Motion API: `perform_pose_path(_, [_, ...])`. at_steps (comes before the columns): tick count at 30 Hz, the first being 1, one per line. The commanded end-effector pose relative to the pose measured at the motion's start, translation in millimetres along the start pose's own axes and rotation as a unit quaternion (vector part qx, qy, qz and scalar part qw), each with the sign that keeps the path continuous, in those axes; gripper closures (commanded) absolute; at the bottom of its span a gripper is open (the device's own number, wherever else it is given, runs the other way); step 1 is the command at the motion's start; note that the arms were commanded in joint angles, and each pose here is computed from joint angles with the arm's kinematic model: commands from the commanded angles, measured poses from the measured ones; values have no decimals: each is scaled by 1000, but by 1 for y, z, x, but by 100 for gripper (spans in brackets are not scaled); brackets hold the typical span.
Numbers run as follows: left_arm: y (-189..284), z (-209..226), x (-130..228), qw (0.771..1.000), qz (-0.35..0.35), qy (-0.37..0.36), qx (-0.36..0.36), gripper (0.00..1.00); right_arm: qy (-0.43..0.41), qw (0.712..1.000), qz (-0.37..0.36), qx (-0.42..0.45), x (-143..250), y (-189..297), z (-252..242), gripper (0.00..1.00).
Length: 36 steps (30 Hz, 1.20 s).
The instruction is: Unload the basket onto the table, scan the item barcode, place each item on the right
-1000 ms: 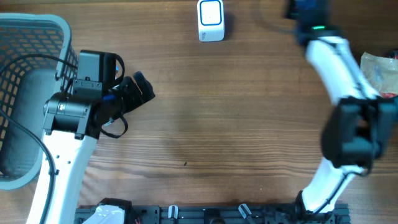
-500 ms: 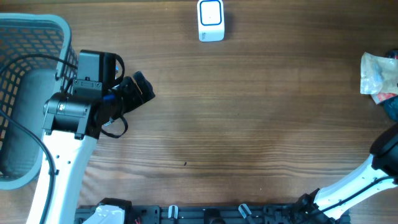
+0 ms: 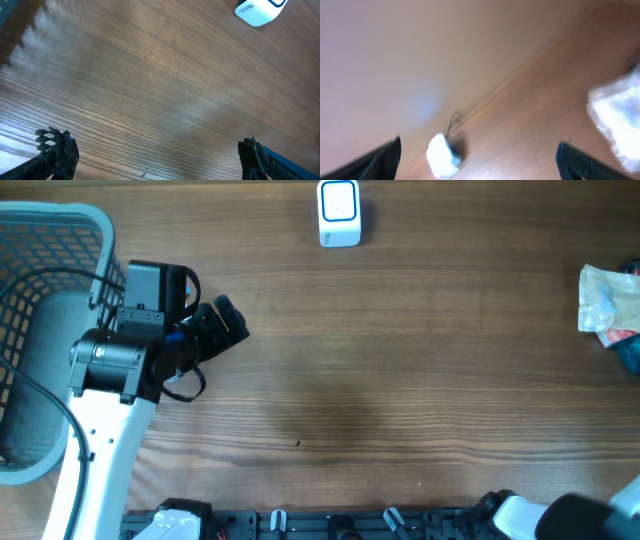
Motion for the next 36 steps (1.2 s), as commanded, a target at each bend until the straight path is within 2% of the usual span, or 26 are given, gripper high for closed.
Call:
perform_pose_path(1, [4,0,-2,1000,-6,-6,4,0,23,996,76,-28,39,10,37,0])
perform_pose_path(4, [4,0,-2,1000,-6,-6,4,0,72,984,162,19,82,-1,69,0])
perform_pose_path(5, [4,0,-2,1000,-6,-6,4,0,111,975,190,19,99,-7,88,0])
perform_pose_path(9, [4,0,-2,1000,-6,-6,4,0,221,932,281,-53,153,-8,138,0])
perform_pose_path(11, [4,0,-2,1000,-6,-6,4,0,253,916,303,-69,166,6,145,0])
perform_pose_path(16, [4,0,-2,1000,-6,-6,3,0,291,911,281,-87,168,59,141,0])
perform_pose_path(20, [4,0,-2,1000,-6,-6,3,0,283,906,305,-76,177,80,133,0])
perform_pose_path(33, [4,0,-2,1000,-6,-6,4,0,282,887,362,-45,181,37,129,0])
perform_pose_path(36, [4,0,-2,1000,-6,-6,4,0,308,891,327,-67,174,29,135,0])
Point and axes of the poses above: each gripper's point midway between its finger pads, its own y axis back along the fingers, its own z axis along the line the jaws close on, x = y × z, the point moved 9 cm from there along y, back along the fingers, and after that the axes turned 10 degrees about y, right-handed, at the moved point
